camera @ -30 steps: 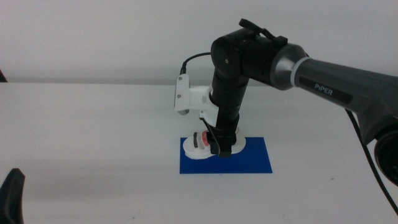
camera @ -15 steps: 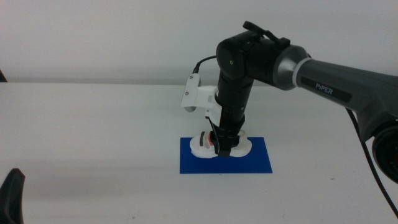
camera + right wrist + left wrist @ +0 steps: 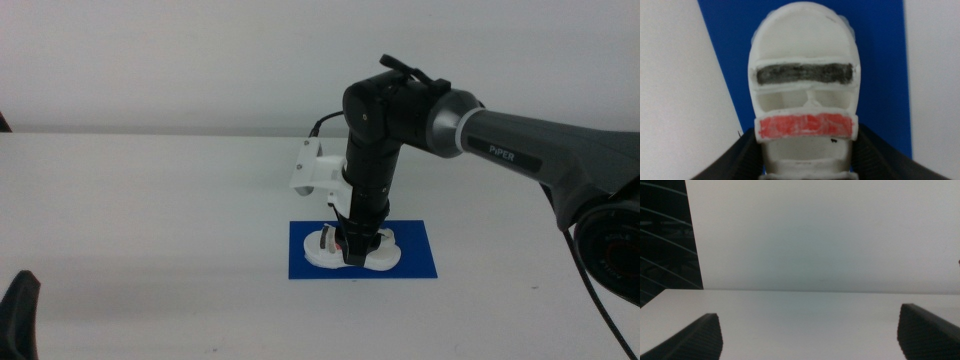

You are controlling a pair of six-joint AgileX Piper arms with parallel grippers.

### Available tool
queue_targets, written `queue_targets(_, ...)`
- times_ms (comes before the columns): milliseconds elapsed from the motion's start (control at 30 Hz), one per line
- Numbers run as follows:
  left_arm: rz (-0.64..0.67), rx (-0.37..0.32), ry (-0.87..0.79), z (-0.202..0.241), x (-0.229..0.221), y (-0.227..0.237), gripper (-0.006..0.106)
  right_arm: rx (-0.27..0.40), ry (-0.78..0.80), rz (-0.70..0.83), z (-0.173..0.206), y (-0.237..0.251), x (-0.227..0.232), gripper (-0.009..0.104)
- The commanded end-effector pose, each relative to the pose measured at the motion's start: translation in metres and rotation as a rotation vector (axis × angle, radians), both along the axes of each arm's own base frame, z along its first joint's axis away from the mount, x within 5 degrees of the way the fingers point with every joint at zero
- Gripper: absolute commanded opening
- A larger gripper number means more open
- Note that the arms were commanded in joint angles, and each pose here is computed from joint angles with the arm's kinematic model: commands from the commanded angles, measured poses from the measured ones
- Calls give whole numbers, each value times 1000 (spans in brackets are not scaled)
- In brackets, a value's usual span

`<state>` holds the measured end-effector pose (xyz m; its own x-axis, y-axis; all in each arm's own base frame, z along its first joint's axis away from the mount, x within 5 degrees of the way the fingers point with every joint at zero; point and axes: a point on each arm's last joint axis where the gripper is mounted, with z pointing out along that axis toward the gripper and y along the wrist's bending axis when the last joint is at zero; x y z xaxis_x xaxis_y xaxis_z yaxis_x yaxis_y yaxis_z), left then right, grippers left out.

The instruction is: Use one arm to grab the shoe from the table and place it on the mat.

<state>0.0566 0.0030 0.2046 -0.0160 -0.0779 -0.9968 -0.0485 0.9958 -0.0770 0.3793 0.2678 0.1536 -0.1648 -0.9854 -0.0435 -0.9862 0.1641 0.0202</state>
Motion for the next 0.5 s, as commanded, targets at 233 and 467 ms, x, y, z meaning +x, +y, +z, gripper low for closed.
queue_targets(233,1,-6,-11,-11,-1,0,94,-7,22,-30,-5,-3,1,13)
queue_targets(467,1,-6,-11,-11,-1,0,94,17,-11,-52,1,-2,3,78)
